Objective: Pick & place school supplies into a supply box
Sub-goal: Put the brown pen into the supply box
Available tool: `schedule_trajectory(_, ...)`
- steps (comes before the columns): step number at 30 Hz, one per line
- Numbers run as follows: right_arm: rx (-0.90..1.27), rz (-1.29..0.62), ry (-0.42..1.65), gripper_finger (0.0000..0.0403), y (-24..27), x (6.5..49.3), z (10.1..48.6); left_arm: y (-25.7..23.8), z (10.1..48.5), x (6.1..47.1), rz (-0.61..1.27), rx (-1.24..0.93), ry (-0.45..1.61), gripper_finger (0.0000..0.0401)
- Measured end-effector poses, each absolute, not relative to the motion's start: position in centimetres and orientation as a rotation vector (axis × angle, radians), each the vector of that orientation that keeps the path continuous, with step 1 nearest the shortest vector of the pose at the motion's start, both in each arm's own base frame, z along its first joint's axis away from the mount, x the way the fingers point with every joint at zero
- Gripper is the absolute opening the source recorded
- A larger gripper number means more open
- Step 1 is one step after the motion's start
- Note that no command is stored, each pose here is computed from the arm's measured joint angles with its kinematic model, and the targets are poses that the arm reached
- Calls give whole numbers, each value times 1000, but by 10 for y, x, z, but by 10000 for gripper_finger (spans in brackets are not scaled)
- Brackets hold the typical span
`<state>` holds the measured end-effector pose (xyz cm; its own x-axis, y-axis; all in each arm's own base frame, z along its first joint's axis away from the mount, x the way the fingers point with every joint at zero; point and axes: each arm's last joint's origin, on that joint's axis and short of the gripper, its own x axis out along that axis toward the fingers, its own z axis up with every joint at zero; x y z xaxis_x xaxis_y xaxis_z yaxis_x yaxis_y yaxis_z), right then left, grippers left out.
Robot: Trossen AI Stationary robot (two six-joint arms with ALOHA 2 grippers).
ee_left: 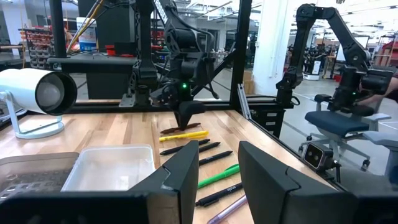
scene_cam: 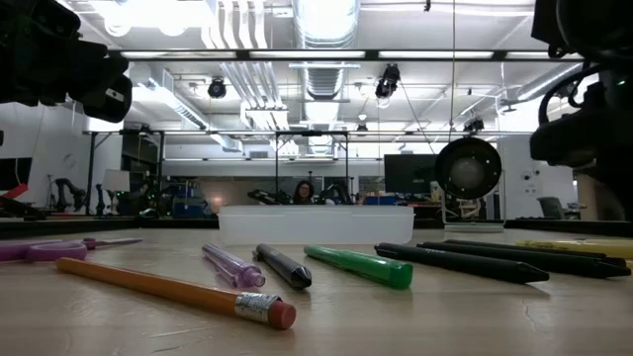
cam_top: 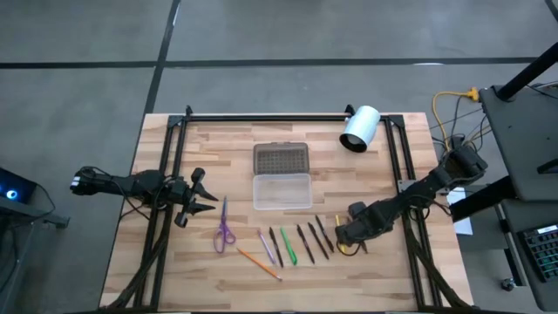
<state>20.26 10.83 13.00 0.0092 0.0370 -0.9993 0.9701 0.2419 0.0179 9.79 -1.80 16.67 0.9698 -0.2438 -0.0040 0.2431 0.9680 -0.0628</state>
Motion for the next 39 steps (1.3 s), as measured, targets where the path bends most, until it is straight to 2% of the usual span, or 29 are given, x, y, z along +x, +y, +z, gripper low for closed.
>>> schedule_trajectory(13,977,-920,1370,67,107,204,131,-18,167,98,-246,-62,11,99)
schedule_trajectory(21,965,-910,1382,20,107,204,131,-18,167,98,-246,-62,11,99)
schedule_trajectory(30,923,-908,1366,15,106,203,132,-18,167,98,-247,-62,12,99)
schedule_trajectory(39,669,-1060,1258,13,91,202,145,-18,167,98,-246,-62,12,99)
